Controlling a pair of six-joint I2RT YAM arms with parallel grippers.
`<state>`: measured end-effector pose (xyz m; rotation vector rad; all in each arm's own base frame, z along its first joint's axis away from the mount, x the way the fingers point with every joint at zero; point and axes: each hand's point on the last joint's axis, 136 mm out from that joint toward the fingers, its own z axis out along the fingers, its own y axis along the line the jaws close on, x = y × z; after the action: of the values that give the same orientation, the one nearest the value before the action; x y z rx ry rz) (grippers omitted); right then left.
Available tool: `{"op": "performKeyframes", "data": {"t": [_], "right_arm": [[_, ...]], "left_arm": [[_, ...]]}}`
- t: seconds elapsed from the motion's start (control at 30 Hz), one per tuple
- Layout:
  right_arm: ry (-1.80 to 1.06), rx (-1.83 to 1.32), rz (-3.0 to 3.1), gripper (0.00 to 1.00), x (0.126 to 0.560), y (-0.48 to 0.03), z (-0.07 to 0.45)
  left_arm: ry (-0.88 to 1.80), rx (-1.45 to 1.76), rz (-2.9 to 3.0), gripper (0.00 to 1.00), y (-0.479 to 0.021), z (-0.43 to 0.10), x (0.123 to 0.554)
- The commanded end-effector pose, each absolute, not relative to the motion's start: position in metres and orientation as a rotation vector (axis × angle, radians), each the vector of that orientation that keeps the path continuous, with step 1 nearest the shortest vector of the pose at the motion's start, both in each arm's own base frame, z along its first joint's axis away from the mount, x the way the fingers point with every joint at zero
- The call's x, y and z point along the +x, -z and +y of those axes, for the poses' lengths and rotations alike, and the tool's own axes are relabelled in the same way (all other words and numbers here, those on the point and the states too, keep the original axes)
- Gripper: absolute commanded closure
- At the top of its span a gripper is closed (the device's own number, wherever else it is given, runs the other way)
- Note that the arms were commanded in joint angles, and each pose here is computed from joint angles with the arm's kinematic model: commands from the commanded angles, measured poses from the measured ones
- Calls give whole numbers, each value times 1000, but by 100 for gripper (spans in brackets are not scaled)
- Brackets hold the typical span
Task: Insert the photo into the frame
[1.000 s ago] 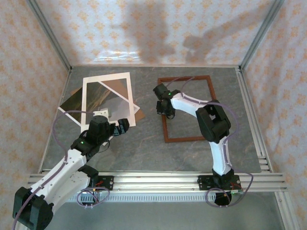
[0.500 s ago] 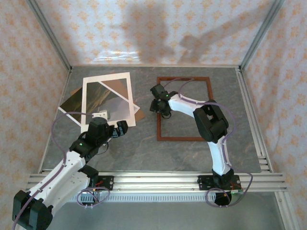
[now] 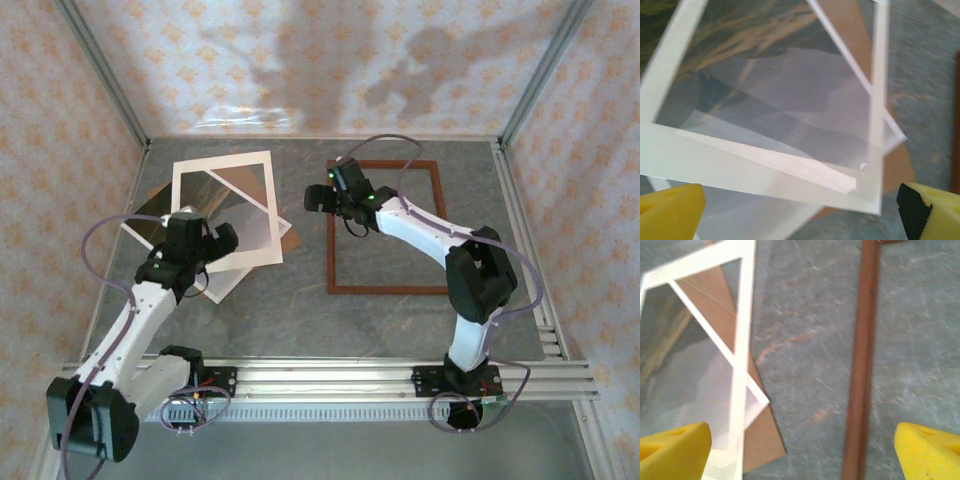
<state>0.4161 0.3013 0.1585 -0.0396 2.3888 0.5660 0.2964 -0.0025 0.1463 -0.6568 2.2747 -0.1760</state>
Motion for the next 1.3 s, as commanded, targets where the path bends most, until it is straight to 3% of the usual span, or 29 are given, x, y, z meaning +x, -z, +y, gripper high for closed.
{"op": "performKeyframes", "data": {"t": [0.0, 0.3, 0.57, 0.93, 1.27], "right_arm": [[-674, -92, 2325, 6, 417, -157, 324], [-664, -98, 2349, 7, 407, -149, 321], [-596, -80, 2406, 7, 401, -128, 310], [-568, -8, 2430, 8, 396, -122, 300], [-417, 9, 2419, 8, 395, -125, 275]], "left_arm": [[148, -713, 2245, 0, -147, 16, 319], [120, -857, 2340, 0, -104, 59, 394], [260, -779, 2484, 0, -62, 30, 424], [444, -676, 2561, 5, -28, -31, 397], [655, -423, 2521, 5, -62, -121, 331]]}}
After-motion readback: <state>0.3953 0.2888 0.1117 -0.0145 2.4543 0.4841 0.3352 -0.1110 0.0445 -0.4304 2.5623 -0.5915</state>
